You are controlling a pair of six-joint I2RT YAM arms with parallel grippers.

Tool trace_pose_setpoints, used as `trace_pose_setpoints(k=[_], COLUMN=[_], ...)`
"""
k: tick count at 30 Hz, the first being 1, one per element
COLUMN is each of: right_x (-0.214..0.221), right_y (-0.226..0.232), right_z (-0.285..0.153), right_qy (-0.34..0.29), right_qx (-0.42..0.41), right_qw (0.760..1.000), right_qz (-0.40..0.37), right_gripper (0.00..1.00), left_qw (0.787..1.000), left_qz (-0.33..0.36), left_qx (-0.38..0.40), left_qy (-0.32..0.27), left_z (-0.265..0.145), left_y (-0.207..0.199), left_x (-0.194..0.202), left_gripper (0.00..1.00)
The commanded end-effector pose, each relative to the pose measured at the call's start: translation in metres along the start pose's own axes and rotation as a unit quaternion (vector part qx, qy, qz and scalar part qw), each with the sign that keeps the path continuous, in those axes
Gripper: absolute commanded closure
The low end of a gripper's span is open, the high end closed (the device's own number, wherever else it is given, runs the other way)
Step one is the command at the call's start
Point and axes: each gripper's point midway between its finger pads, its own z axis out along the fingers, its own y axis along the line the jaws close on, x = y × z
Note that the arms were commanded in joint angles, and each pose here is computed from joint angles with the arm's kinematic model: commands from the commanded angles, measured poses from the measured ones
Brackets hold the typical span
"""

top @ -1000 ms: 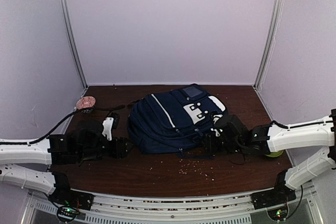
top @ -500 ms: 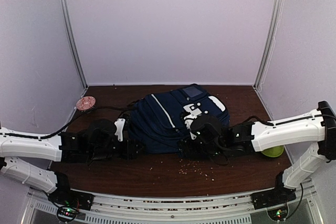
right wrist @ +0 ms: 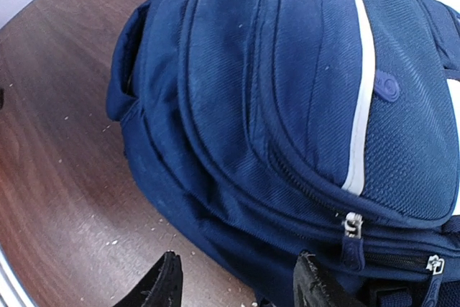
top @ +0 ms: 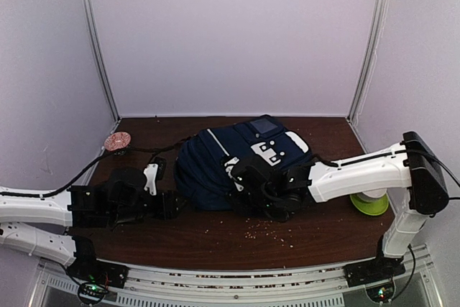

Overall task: Pack the student bag
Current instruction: Zip the student bag at the center of the board.

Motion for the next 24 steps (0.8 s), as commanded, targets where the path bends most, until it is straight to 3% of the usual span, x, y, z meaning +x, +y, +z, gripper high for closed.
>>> trace_pose_setpoints(k=[1, 6, 9, 18, 24], right_x=[-0.019, -0.027, -0.029, -0.044, -0.08], right_y=[-0.012, -0.022, -0.025, -0.028, -0.029], right_z=[0.005, 0.018, 0.025, 0.019, -0.011], right_qy=[-0.019, -0.013, -0.012, -0.023, -0.064], right_qx=[0.045, 0.095, 0.1, 0.104, 0.072], right_qw=[0.999, 0.995, 0.995, 0.994, 0.994], right_qz=[0.001, -0.008, -0.004, 0.008, 0.055], right_gripper=[0.46, 0.45, 0.52, 1.0, 1.0], left_qw=[1.0, 1.0, 1.0, 1.0, 1.0], left_qz=[0.0, 0.003, 0.002, 0.013, 0.028], left_qx=[-0.009, -0.012, -0.014, -0.017, -0.004], left_qy=[-0.005, -0.001, -0.002, -0.003, -0.006], left_z=[0.001, 0.002, 0.0, -0.001, 0.003], left_y=[0.004, 0.004, 0.006, 0.006, -0.006], left_x=[0.001, 0.002, 0.002, 0.0, -0.007], left_gripper=[0.05, 0.05, 0.05, 0.05, 0.05])
